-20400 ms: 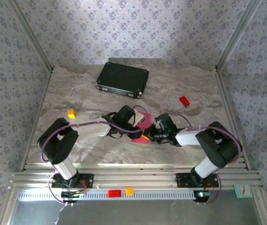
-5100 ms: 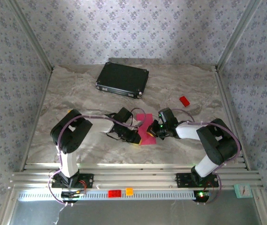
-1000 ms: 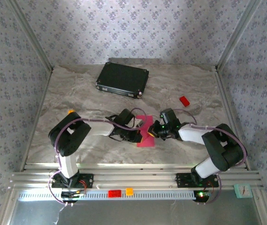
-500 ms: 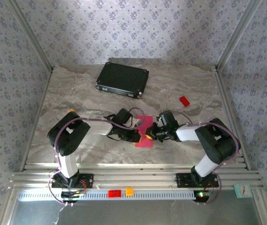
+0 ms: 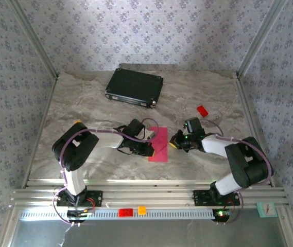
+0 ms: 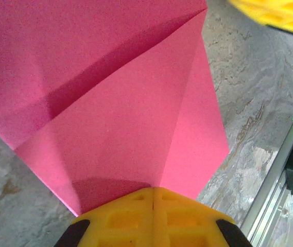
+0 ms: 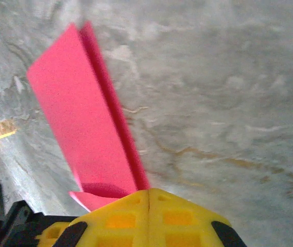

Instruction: Fold a paper plane with a square sheet of paper (pick it up from the middle)

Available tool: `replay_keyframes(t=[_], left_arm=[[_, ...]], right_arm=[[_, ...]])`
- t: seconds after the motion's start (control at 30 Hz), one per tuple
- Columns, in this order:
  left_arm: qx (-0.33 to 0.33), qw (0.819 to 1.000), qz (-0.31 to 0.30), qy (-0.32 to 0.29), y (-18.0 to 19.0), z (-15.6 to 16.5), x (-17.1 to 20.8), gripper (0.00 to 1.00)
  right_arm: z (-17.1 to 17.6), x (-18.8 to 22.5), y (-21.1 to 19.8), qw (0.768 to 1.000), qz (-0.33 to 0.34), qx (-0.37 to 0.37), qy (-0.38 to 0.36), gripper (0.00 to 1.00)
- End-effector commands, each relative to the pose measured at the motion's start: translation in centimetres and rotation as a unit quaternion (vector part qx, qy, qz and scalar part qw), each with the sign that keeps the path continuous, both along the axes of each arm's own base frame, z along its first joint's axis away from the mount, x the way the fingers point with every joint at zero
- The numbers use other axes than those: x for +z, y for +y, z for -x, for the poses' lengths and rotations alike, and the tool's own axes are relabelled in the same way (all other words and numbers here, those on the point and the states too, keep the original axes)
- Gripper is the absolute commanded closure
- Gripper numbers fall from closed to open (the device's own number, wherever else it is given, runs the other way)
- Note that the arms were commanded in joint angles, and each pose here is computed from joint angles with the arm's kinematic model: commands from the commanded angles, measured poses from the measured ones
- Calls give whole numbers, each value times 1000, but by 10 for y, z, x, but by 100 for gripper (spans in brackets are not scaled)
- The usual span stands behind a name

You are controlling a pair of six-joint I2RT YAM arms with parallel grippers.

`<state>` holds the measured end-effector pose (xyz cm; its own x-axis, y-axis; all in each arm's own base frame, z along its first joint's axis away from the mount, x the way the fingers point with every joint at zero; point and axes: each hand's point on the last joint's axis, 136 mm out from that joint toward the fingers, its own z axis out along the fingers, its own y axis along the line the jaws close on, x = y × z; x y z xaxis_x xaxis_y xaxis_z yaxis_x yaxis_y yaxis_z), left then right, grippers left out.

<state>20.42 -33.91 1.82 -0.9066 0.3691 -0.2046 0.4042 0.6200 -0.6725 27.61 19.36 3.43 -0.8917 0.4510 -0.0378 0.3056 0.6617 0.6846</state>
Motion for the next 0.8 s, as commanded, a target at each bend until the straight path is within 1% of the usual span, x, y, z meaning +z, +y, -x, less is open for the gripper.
replay_keyframes(t=[0.0, 0.1, 0.2, 0.3, 0.37, 0.47, 0.53, 0.6, 0.7, 0.77], left_arm=[[4, 995, -87, 47, 34, 21, -37, 100], [5, 996, -83, 43, 33, 19, -34, 100], [4, 996, -79, 40, 30, 17, -29, 100], [5, 997, -73, 40, 26, 15, -21, 98], [4, 998, -59, 33, 20, 11, -4, 97], [4, 999, -28, 14, 7, 4, 24, 97], [3, 1000, -14, 5, -1, 0, 36, 96], [0, 1000, -6, 3, -9, -3, 41, 96], [-6, 1000, -4, 7, -21, -5, 39, 91], [-12, 1000, -4, 8, -30, -5, 36, 90]], right_arm=[[-1, 12, 11, 999, 20, 20, -16, 100], [1, 9, 31, 999, 16, 44, -12, 100], [4, -7, 40, 998, 27, 58, 9, 100], [14, -33, 29, 996, 62, 50, 47, 100], [23, -47, 19, 993, 84, 50, 66, 100], [30, -54, 18, 994, 76, 47, 69, 100], [30, -54, 18, 994, 72, 48, 68, 100], [31, -54, 18, 994, 73, 48, 70, 100], [31, -53, 16, 994, 73, 47, 69, 100], [31, -52, 16, 994, 72, 46, 69, 100]])
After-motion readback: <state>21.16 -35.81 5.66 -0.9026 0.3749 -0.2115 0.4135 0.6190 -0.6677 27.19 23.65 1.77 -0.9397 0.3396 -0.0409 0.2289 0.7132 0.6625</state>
